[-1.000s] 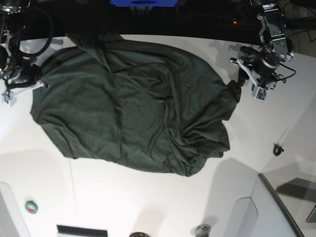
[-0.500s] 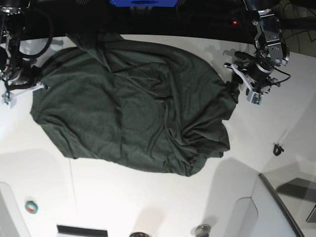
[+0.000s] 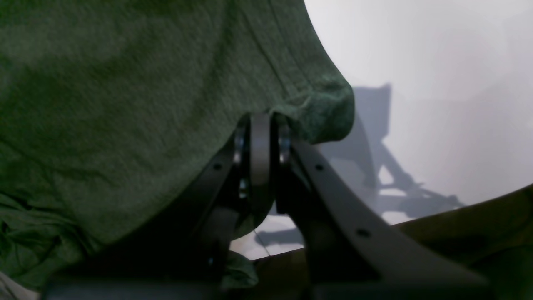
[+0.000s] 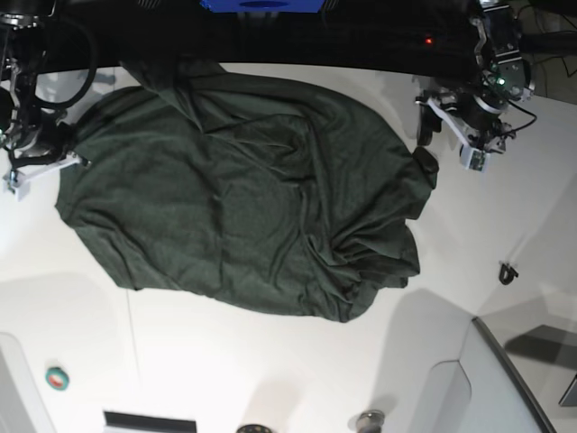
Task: Layout the t-shirt on the table in an organized manner, then fold the t-shirt properly
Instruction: 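Lower the left gripper onto the bunched shirt edge and grasp it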
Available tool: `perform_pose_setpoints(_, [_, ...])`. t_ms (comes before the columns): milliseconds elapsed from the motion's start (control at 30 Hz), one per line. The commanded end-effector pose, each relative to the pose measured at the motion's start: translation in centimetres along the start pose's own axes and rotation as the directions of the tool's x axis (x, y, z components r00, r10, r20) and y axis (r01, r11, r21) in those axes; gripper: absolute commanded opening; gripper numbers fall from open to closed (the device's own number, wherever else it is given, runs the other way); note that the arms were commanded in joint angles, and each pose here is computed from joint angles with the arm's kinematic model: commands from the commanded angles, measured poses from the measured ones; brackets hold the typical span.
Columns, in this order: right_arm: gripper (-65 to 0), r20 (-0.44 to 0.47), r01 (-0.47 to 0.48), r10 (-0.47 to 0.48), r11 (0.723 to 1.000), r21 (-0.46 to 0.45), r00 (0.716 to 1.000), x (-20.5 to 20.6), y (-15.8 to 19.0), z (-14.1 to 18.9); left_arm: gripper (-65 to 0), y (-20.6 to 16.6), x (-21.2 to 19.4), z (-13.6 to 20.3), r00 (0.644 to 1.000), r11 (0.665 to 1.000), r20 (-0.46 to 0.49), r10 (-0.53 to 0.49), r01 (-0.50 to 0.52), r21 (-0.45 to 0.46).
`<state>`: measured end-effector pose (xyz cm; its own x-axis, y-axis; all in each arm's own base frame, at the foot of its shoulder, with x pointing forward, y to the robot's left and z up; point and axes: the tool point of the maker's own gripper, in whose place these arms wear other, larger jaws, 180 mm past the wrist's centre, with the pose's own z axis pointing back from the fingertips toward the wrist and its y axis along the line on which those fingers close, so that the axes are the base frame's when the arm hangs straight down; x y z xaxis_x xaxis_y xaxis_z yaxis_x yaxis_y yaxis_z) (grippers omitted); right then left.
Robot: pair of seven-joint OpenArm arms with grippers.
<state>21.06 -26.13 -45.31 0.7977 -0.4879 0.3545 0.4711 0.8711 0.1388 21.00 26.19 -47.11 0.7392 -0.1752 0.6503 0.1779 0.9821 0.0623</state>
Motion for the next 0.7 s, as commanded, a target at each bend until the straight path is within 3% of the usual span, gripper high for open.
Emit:
perform_pose_setpoints(0, [-63.8, 0.039, -0.01, 0.01, 1.0, 0.001, 0.999, 1.3, 0.0, 0.5, -17.9, 0.7, 0.8, 0.2, 0.999, 1.0, 0.032, 0.008, -0.008, 0.009])
perform_pose_setpoints(400, [-63.8, 0.039, -0.01, 0.01, 1.0, 0.001, 0.999, 1.3, 0.0, 0.5, -18.6, 0.9, 2.6, -1.6, 0.998, 0.999, 0.059, 0.037, -0.037, 0.002])
perform_pose_setpoints(667, [-63.8, 0.039, -0.009, 0.009, 1.0, 0.002, 0.999, 1.3, 0.0, 0.5, -17.9, 0.6, 1.9, -0.6, 0.998, 1.0, 0.053, 0.017, -0.017, 0.005])
